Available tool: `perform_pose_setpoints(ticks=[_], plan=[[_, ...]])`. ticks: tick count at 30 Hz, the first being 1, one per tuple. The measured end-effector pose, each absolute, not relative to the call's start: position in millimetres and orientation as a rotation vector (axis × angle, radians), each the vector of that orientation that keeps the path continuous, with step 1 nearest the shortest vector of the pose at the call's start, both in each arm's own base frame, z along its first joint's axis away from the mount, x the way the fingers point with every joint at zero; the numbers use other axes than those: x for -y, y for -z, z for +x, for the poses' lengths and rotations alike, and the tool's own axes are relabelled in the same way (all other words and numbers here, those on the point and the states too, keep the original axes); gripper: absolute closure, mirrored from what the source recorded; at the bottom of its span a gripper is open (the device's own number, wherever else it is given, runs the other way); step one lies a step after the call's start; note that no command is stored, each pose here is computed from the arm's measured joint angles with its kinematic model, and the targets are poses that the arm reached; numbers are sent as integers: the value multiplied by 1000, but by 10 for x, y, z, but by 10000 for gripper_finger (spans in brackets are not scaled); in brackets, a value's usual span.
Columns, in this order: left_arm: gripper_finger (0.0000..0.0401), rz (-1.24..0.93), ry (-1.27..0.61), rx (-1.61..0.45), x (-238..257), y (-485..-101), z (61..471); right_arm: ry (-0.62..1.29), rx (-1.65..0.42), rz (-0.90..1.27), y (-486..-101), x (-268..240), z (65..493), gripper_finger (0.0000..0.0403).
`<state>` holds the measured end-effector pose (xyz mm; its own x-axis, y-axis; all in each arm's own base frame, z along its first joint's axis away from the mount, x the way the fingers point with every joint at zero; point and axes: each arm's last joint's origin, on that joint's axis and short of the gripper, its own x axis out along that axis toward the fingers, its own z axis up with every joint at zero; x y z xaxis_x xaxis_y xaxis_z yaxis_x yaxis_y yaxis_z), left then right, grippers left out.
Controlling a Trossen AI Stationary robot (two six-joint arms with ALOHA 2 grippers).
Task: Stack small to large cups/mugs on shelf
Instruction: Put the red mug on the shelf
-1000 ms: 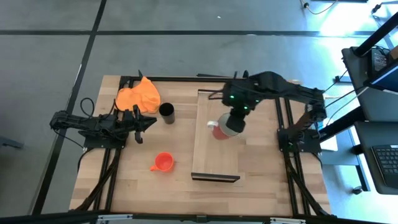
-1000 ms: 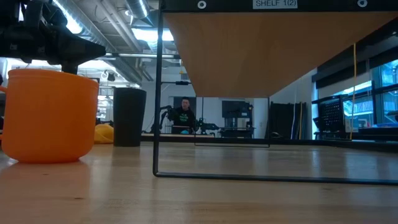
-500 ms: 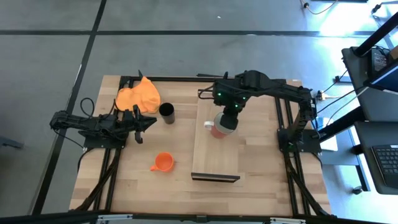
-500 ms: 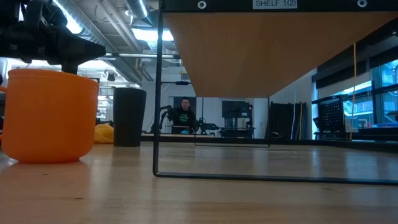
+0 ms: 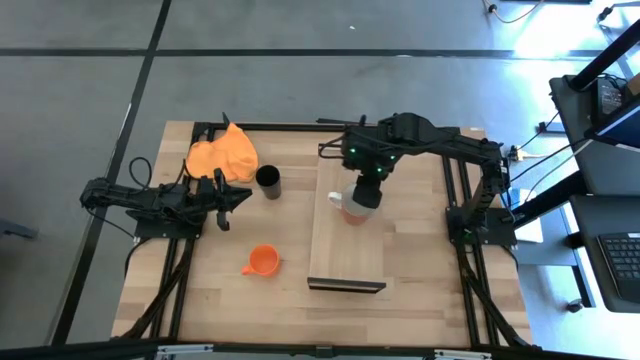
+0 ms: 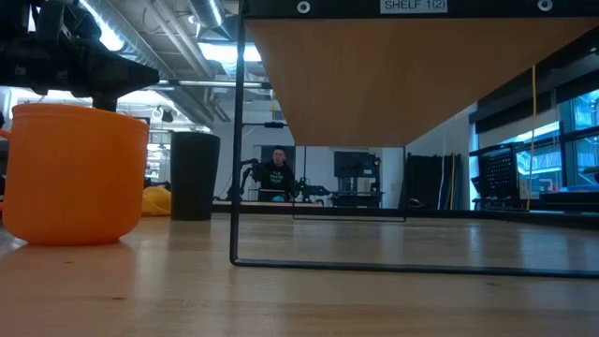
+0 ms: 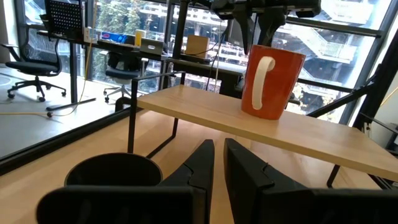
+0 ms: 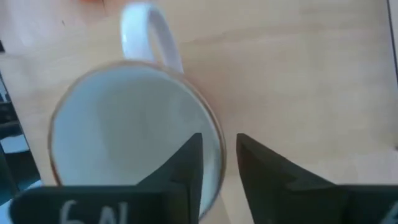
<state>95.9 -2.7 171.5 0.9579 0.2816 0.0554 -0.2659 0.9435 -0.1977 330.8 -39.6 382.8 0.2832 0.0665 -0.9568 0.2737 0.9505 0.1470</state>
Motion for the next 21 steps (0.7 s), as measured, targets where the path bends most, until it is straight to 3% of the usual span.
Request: perform_pose_setpoints(ticks=[10, 14, 21], plan=[[371, -190, -279, 83, 28, -1716, 959, 221, -1220, 191, -3855, 437, 3355, 292], [371, -190, -279, 84, 28, -1716, 959, 284, -1144, 119, -4013, 464, 3346, 295], [371, -190, -280, 83, 27, -1716, 959, 283, -1042, 175, -4296, 443, 3267, 297]])
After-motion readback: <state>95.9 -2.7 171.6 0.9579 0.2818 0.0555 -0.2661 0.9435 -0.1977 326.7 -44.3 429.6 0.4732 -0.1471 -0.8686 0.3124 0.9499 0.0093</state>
